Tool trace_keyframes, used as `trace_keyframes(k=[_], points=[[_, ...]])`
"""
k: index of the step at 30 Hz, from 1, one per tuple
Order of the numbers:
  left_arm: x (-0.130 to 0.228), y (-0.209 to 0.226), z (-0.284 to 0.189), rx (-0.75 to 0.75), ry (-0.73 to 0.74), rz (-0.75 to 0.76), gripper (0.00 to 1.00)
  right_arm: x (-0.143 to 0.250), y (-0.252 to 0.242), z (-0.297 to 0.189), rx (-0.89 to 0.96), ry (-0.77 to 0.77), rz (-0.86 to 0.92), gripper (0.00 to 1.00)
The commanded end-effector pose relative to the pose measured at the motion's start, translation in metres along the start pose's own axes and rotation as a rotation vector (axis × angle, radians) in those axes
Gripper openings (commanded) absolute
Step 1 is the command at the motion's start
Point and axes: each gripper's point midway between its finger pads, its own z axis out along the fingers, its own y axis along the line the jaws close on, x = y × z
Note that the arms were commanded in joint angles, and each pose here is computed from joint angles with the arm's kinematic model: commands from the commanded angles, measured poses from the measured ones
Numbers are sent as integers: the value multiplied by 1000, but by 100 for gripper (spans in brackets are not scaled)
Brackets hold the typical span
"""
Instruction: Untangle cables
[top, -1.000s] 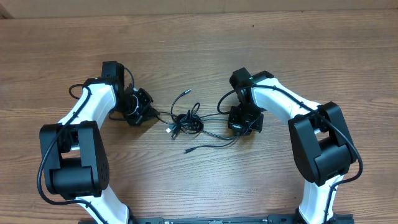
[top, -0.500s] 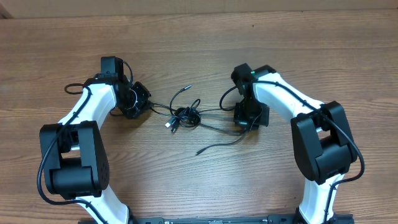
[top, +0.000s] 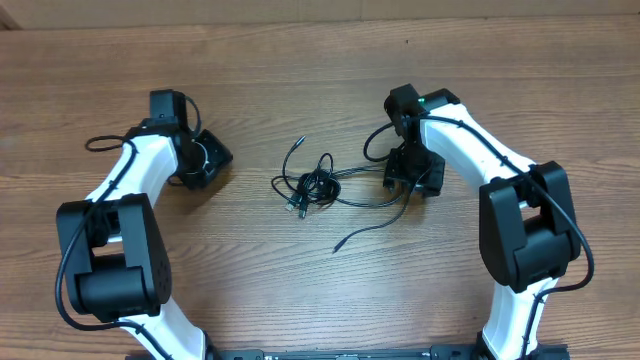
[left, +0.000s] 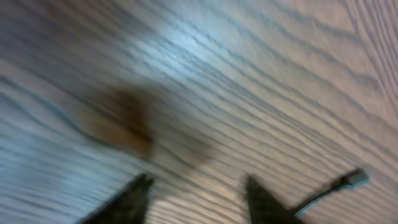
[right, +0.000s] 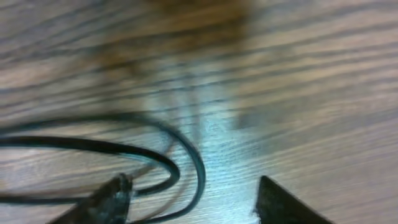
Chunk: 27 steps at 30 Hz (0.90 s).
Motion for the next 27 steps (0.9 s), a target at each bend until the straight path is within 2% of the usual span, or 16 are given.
trace_keyframes(k=[1, 3, 5, 9, 12, 15, 21, 25, 27], points=[[-1, -7, -3, 26, 3, 19, 66, 3, 22, -4, -113, 45, -4, 67], [5, -16, -3, 68, 30, 61, 73, 11, 37, -7, -201, 92, -6, 71], [12, -30, -4, 139, 59, 137, 76, 19, 51, -11, -282, 136, -30, 72], [31, -65, -13, 349, 137, 303, 77, 37, 77, -25, -468, 222, -131, 72], [40, -78, -20, 444, 178, 348, 78, 41, 85, -31, -525, 248, -144, 70], [45, -83, -24, 478, 201, 346, 75, 42, 95, -35, -572, 251, -157, 60], [46, -80, -17, 413, 190, 318, 72, 40, 121, -47, -694, 224, -215, 26], [46, -73, -8, 322, 166, 281, 56, 43, 142, -59, -799, 216, -269, 11], [49, -74, -5, 295, 157, 287, 41, 45, 151, -64, -834, 206, -298, 7]])
